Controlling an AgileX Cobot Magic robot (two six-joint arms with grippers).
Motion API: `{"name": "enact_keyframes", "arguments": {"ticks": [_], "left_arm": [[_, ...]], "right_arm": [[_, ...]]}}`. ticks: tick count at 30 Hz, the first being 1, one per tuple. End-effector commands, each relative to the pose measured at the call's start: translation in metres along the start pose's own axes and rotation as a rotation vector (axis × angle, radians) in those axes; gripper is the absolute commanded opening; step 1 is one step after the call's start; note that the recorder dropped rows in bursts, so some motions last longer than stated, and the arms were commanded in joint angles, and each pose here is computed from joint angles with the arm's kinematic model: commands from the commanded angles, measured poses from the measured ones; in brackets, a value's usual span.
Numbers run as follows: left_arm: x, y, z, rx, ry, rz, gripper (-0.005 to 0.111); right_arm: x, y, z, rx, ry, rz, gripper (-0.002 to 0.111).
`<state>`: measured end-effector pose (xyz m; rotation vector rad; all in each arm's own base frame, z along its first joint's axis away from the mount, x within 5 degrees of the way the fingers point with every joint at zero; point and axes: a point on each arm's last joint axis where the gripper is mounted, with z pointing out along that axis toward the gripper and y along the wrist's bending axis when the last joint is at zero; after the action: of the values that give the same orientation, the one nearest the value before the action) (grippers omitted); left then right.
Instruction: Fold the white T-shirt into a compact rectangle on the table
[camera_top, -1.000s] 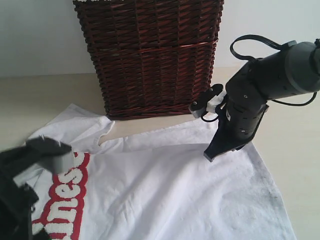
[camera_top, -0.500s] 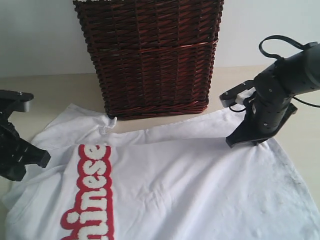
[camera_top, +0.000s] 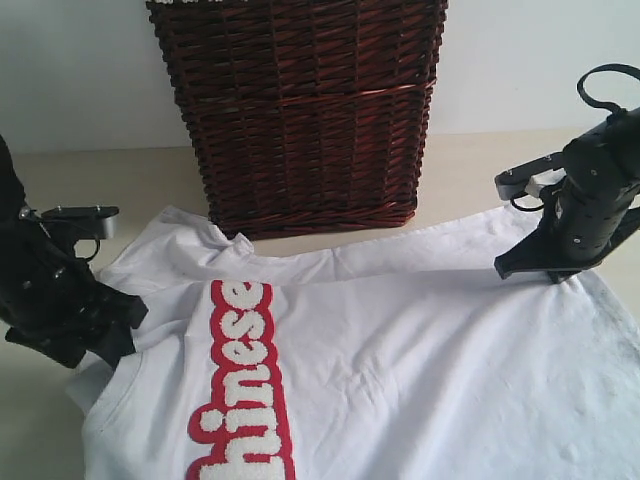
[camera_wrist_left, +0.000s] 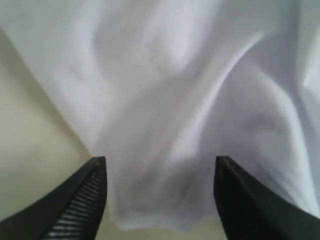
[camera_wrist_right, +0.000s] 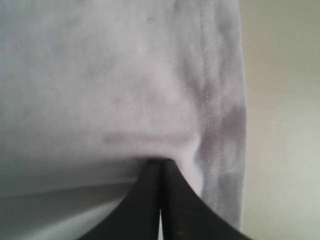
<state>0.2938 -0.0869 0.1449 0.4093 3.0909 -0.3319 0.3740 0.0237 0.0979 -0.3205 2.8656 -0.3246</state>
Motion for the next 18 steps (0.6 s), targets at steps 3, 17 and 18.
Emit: {"name": "enact_keyframes", "arguments": {"ticks": [3,17,18], "left_arm": [[-0.023,0.011,0.013,-0.02,-0.077,-0.058,0.049],[-0.081,0.104,-0.024,-0.346,-0.166,-0.209,0.032],[-0.081,0.102,-0.027,-0.306,-0.171,-0.222,0.032]], "right_arm": [[0.017,0.005,0.019,-0.051,0.118,0.021,0.0],[-0.009,-0.002,-0.053,-0.151,-0.172,0.067,0.0],[-0.01,-0.003,-0.057,-0.149,-0.183,0.069,0.0]]}}
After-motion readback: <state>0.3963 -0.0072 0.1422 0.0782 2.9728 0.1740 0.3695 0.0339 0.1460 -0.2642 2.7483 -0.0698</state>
